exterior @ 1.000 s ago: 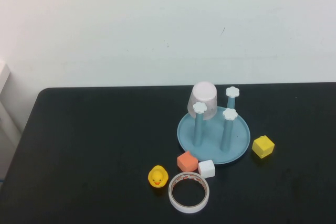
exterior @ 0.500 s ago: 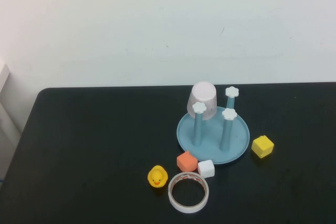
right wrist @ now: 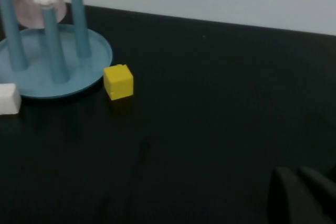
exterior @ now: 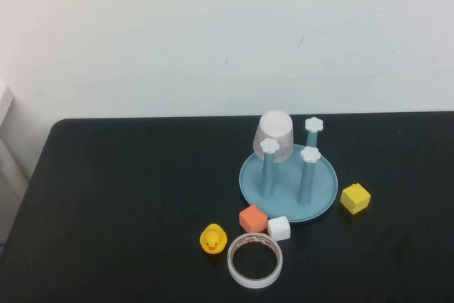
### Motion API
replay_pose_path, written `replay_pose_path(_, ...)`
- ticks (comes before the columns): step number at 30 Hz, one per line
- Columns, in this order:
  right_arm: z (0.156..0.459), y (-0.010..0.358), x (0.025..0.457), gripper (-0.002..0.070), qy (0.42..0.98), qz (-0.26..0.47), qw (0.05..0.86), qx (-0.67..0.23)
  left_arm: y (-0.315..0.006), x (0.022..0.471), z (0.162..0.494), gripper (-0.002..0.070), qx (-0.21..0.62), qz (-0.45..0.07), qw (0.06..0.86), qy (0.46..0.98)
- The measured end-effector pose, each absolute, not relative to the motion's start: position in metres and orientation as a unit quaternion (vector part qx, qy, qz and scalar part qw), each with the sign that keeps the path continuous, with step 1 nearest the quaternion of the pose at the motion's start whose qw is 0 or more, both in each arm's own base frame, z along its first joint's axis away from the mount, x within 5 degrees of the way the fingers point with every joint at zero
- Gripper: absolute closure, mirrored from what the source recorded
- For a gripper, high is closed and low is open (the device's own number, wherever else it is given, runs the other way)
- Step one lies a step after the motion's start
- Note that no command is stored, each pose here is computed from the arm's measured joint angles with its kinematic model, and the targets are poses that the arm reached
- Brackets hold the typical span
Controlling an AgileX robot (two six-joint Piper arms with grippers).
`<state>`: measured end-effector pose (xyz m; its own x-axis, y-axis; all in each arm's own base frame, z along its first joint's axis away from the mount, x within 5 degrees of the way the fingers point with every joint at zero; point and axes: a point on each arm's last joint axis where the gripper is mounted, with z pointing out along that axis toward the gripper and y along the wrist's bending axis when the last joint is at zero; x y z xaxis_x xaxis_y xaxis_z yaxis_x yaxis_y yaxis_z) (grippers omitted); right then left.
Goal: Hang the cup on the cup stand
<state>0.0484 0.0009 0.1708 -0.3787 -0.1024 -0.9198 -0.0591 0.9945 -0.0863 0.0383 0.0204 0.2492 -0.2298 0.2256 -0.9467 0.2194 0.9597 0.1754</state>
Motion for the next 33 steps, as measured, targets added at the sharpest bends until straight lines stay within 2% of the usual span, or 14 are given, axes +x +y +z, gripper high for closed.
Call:
replay_pose_path(6, 0.1726, -0.0005, 0.0516, 0.0678, 0.809, -0.036, 0.585, -0.051, 0.0205, 0.0383, 0.2491, 0.0676, 0.142, 0.003, 0.604, 0.785)
replay_pose_path(33, 0.1722, -0.0011, 0.0517, 0.0678, 0.808, -0.044, 0.585, -0.057, 0.0205, 0.0383, 0.2491, 0.0676, 0.144, 0.005, 0.604, 0.784)
